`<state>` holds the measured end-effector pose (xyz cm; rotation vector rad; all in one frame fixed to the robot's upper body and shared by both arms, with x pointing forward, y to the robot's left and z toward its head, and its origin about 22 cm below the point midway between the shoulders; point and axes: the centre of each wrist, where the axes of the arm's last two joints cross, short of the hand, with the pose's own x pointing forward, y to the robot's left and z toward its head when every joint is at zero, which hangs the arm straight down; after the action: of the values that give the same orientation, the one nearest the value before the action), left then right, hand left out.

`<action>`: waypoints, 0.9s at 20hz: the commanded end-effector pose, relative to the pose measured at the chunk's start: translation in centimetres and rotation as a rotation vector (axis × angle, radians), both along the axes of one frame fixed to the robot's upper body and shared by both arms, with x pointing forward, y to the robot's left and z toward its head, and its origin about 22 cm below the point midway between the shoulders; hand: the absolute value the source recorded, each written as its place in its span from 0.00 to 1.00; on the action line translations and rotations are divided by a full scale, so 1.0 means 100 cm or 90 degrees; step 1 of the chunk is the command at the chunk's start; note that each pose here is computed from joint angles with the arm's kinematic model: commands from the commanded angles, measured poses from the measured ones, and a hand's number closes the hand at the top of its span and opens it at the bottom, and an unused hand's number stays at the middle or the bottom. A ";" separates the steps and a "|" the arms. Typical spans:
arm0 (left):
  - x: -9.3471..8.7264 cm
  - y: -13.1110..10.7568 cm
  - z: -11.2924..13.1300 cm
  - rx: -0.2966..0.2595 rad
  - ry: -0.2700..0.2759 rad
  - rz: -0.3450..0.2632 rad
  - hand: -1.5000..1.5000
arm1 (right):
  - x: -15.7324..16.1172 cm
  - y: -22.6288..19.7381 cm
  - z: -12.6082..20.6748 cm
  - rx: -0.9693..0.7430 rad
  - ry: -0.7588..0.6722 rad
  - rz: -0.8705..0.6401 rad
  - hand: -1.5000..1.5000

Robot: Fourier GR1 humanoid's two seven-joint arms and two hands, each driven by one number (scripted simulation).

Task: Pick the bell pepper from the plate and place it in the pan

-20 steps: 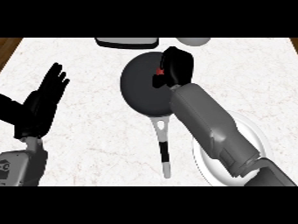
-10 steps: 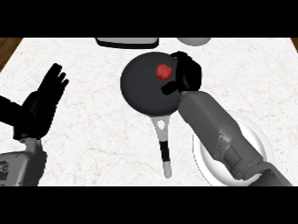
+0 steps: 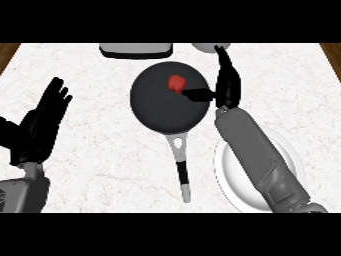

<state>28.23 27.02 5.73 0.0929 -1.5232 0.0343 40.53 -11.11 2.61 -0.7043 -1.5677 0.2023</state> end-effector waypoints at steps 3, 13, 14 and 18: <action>-0.011 -0.001 -0.004 0.008 0.010 0.014 0.50 | -0.027 -0.060 -0.014 0.127 -0.061 0.047 0.00; -0.006 0.004 0.013 -0.001 0.004 0.020 0.50 | -0.114 -0.123 -0.036 0.188 -0.075 0.118 0.00; -0.004 -0.004 0.002 -0.001 0.012 0.013 0.50 | -0.131 -0.113 -0.039 0.183 -0.089 0.111 0.00; 0.001 -0.005 -0.010 -0.004 0.020 0.008 0.50 | -0.123 -0.138 -0.029 0.164 -0.083 0.100 0.00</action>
<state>27.78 27.19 5.60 0.1082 -1.5087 0.0483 28.81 -23.63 -0.50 -0.3789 -1.7305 0.0732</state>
